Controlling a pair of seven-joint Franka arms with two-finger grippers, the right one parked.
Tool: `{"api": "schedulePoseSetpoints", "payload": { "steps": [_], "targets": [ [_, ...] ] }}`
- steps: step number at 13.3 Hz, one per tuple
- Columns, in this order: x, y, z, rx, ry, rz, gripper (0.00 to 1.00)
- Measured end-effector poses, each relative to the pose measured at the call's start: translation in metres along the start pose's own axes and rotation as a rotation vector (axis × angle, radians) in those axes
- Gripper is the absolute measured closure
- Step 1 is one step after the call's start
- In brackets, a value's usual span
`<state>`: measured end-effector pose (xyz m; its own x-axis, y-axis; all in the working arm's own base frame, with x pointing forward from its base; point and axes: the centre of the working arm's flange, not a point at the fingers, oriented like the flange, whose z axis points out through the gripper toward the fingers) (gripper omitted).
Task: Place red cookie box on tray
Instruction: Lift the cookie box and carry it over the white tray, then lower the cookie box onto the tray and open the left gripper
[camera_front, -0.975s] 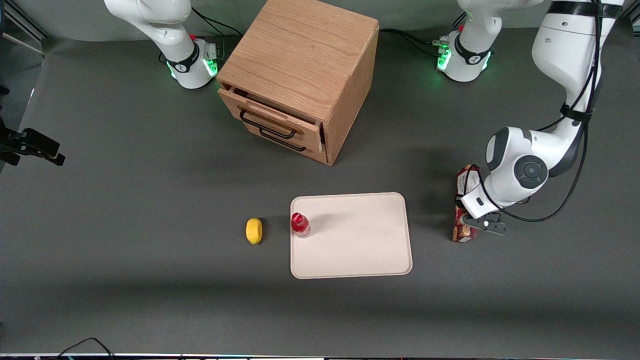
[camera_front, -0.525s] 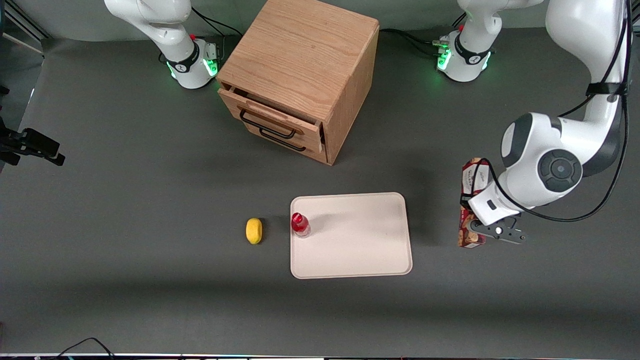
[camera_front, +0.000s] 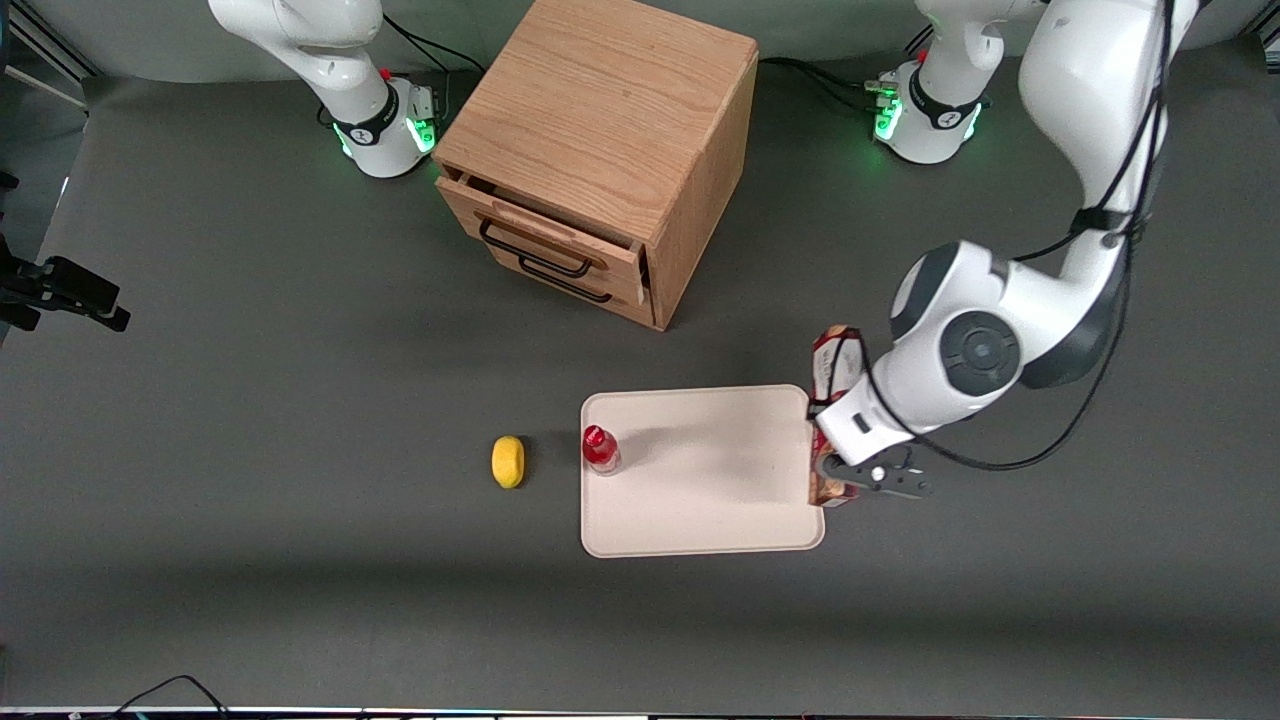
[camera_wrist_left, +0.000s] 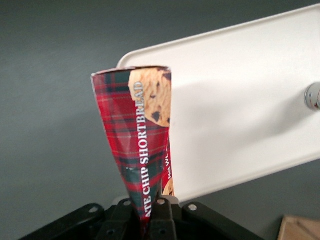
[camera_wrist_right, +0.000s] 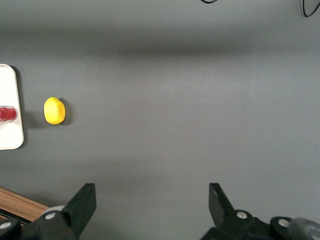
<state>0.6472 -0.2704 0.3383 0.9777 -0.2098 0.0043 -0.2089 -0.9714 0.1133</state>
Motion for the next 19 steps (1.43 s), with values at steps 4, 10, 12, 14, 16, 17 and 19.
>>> {"api": "schedulePoseSetpoints", "payload": {
  "steps": [4, 10, 12, 14, 16, 17, 19],
  "targets": [
    [0.008, 0.011, 0.072, 0.048, 0.029, -0.070, 0.93],
    [0.009, 0.009, 0.112, 0.032, 0.016, -0.113, 0.93],
    [0.014, 0.009, 0.110, 0.038, 0.078, -0.085, 0.71],
    [0.016, 0.011, 0.108, 0.034, 0.122, -0.066, 0.49],
    [0.020, 0.009, 0.093, 0.032, 0.154, -0.069, 0.27],
    [0.023, 0.003, 0.074, 0.039, 0.173, -0.078, 0.15],
    [0.024, -0.020, 0.021, 0.063, 0.172, -0.131, 0.00]
  ]
}}
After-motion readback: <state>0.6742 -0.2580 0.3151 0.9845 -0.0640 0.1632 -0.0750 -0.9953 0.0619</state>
